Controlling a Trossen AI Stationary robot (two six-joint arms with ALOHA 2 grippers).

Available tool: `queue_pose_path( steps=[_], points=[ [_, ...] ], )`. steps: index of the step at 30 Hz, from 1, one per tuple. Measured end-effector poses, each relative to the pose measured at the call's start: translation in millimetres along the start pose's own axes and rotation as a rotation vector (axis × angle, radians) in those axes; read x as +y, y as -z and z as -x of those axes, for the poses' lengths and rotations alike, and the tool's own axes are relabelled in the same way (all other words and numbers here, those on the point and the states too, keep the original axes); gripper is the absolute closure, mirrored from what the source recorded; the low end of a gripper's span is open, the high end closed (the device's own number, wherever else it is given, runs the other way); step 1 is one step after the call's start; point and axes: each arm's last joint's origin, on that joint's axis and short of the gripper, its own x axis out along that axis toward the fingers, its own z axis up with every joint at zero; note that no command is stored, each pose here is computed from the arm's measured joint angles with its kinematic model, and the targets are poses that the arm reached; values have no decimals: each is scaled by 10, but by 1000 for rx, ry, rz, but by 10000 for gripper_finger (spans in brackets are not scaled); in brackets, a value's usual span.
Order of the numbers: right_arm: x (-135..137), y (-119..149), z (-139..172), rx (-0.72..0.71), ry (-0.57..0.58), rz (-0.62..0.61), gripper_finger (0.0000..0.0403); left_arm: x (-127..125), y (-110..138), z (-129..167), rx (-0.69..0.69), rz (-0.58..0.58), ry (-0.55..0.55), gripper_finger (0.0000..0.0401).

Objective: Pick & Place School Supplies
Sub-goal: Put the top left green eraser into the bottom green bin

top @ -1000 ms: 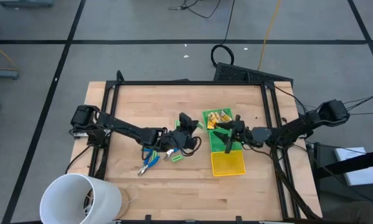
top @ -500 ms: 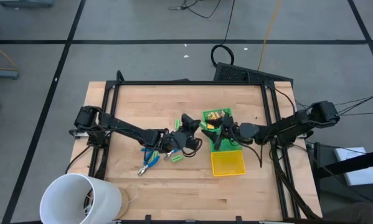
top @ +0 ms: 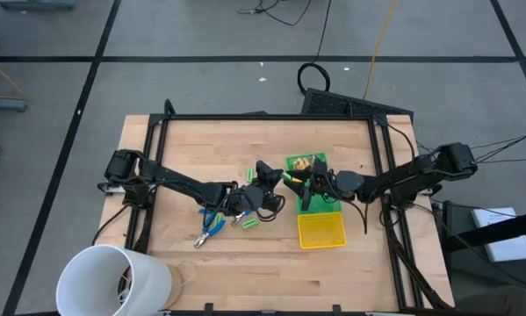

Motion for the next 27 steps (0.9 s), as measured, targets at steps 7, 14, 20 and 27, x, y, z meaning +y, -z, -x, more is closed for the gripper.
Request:
queue_pose_path(
  steps=[7,14,20,27],
  points=[
    [-29,-13,-11,-5,9,-2,280,0,1,-1,0,5,0,311],
    [-31,-12,-10,-5,12,12,341,-1,2,-1,2,19,0,311],
    [-26,-7,-8,11,-24,52,376,-14,-13,23,-4,119,5,304],
    [-12,-20,5,18,-47,133,376,-45,-88,113,-22,210,0,268]
  ],
)
